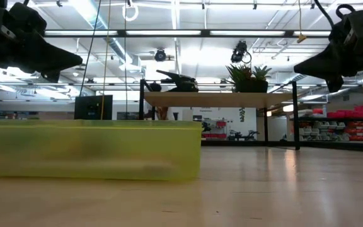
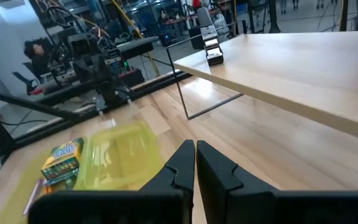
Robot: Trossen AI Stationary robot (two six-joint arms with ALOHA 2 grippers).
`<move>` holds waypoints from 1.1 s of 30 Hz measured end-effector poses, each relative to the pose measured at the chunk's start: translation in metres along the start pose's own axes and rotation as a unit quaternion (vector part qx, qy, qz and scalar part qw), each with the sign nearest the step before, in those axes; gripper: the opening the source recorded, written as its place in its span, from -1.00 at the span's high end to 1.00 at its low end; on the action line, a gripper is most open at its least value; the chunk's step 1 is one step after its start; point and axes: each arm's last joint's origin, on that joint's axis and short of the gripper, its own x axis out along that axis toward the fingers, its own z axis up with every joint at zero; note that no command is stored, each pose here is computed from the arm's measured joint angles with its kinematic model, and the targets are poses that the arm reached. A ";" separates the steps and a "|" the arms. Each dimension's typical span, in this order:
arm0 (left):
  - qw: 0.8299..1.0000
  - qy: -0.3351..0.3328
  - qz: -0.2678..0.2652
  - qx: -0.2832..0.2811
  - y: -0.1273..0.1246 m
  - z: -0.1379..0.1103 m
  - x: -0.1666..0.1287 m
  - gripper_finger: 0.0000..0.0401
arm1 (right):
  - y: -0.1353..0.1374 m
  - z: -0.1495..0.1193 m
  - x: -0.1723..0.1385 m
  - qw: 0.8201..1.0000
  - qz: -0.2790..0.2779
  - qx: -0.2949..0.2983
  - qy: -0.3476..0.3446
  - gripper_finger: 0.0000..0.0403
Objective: Pack school essentials
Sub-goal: Return to Home Position
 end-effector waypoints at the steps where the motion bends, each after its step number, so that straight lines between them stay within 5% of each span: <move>1: 1.000 0.000 0.000 0.016 0.000 0.000 0.000 0.80 | 0.000 0.000 0.000 1.000 0.000 0.000 0.000 0.89; 8: 0.996 0.000 0.008 0.093 0.000 0.000 0.000 0.82 | 0.000 0.000 0.000 0.995 -0.007 -0.097 -0.002 0.89; 25: 0.984 -0.013 0.161 0.080 0.021 0.005 0.003 0.81 | -0.014 0.005 0.004 0.990 -0.090 -0.103 -0.016 0.89; 29: 0.988 -0.026 0.131 0.076 0.021 0.007 0.004 0.82 | -0.015 0.005 0.005 0.993 -0.062 -0.100 -0.009 0.89; 33: 0.995 -0.033 0.058 0.079 0.017 0.008 0.004 0.85 | -0.009 0.003 0.006 0.992 0.036 -0.118 0.014 0.89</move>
